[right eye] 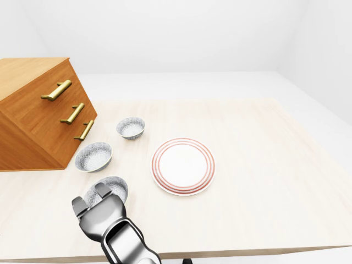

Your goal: Put the bowl at the front on the plate.

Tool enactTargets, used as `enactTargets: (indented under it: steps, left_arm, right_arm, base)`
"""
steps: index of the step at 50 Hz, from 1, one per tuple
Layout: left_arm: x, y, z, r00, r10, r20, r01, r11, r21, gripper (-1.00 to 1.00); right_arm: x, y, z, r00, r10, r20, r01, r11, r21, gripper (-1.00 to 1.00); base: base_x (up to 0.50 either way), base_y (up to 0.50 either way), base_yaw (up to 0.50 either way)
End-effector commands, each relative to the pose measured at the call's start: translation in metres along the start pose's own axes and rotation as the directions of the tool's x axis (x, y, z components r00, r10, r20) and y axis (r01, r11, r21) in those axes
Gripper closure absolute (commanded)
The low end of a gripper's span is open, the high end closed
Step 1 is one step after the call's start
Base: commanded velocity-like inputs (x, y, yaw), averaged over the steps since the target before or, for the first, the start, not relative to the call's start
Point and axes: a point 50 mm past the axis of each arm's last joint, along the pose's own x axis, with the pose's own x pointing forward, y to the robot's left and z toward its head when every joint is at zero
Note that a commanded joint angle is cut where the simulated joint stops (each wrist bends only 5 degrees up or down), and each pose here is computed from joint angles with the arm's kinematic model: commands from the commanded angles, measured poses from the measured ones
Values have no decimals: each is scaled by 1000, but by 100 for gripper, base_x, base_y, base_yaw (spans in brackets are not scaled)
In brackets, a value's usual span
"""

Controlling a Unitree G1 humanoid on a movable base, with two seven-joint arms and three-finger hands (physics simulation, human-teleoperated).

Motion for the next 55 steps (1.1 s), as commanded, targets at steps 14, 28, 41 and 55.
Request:
enactTargets:
  steps: [14, 28, 41, 55]
  left_arm:
    - [0, 0, -3, 1000, 3, -12, -3, 1000, 0, -100]
    - [1, 0, -1, 1000, 3, -1, -3, 1000, -4, -100]
    - [1, 0, -1, 1000, 3, -2, -3, 1000, -6, -100]
    - [1, 0, 2, 1000, 2, 8, -2, 1000, -7, -100]
  right_arm:
    - [-9, 26, -1, 997, 78, 4, -78, 997, 15, -100]
    - [-4, 36, -9, 992, 128, -15, -128, 991, 41, -100]
    - [3, 44, -15, 984, 176, -22, -174, 982, 71, -100]
    - [13, 48, -28, 975, 213, -60, -207, 973, 100, -100]
  base:
    - [0, 0, 0]
    - [0, 0, 0]
    - [0, 0, 0]
    - [0, 0, 0]
